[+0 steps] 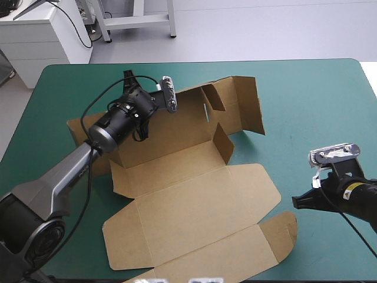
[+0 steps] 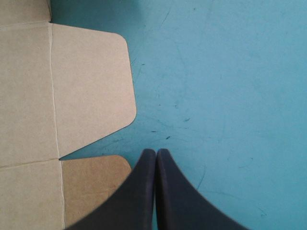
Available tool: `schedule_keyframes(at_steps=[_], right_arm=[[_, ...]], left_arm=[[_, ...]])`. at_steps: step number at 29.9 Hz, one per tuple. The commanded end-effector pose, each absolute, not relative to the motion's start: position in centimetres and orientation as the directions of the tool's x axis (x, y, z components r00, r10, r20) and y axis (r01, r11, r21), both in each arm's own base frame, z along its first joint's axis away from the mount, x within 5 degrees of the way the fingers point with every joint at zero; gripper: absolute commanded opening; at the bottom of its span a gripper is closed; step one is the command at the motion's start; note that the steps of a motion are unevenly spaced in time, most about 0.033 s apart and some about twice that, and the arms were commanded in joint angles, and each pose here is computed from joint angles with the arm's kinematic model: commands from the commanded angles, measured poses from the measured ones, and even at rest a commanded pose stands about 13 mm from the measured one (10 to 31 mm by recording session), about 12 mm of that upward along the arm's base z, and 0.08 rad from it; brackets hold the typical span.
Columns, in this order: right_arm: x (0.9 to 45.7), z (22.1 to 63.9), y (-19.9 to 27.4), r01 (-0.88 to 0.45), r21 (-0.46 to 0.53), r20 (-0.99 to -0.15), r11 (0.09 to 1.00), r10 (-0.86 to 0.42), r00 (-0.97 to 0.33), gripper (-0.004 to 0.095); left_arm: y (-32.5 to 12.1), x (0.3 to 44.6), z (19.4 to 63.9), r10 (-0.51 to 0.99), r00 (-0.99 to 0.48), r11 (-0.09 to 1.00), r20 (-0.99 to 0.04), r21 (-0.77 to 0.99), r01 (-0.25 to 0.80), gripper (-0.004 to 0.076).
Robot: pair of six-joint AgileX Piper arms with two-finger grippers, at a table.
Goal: Fold the box
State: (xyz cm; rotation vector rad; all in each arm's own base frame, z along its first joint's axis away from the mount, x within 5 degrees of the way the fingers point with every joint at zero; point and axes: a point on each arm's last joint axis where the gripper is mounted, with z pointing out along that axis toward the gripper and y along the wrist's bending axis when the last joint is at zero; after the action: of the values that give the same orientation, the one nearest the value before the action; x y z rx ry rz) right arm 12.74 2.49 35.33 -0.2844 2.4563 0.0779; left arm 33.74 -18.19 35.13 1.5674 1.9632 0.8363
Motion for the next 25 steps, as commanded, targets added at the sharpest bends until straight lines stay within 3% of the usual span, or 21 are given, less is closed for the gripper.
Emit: schedule_keyframes(at_steps=[1, 7, 11, 14, 21, 25], right_arm=[[12.7, 36.3, 2.4, -0.222, -0.027, -0.659, 0.975, -0.185, -0.729, -0.0021], [12.7, 36.3, 2.4, -0.222, -0.028, -0.663, 0.975, -0.184, -0.726, -0.0021], [12.9, 36.4, 2.4, -0.221, -0.029, -0.676, 0.975, -0.182, -0.714, -0.0021], [13.1, 36.6, 2.4, -0.212, -0.022, -0.701, 0.977, -0.167, -0.693, -0.0021], [13.2, 36.8, 2.5, -0.202, -0.01, -0.717, 0.979, -0.147, -0.681, -0.0019], [13.3, 37.0, 2.5, -0.195, -0.003, -0.728, 0.981, -0.136, -0.672, -0.0019]], left_arm=[[-19.0, 32.7, 37.8, 0.985, -0.171, 0.106, -0.002, 0.792, 0.601, -0.0008], [-19.9, 30.8, 36.6, 0.99, -0.141, 0.082, 0.01, 0.774, 0.628, -0.0008], [-20.3, 28.7, 36.7, 0.995, -0.086, 0.087, -0.043, 0.793, 0.604, -0.0008], [-20.6, 26.9, 37.3, 0.997, -0.032, 0.072, -0.065, 0.856, 0.512, -0.0008], [-21.5, 24.7, 36.2, 0.999, 0.036, -0.042, 0.033, 0.958, 0.285, -0.0008], [-22.2, 23.8, 34.6, 0.997, 0.067, -0.057, 0.044, 0.974, 0.218, -0.0008]])
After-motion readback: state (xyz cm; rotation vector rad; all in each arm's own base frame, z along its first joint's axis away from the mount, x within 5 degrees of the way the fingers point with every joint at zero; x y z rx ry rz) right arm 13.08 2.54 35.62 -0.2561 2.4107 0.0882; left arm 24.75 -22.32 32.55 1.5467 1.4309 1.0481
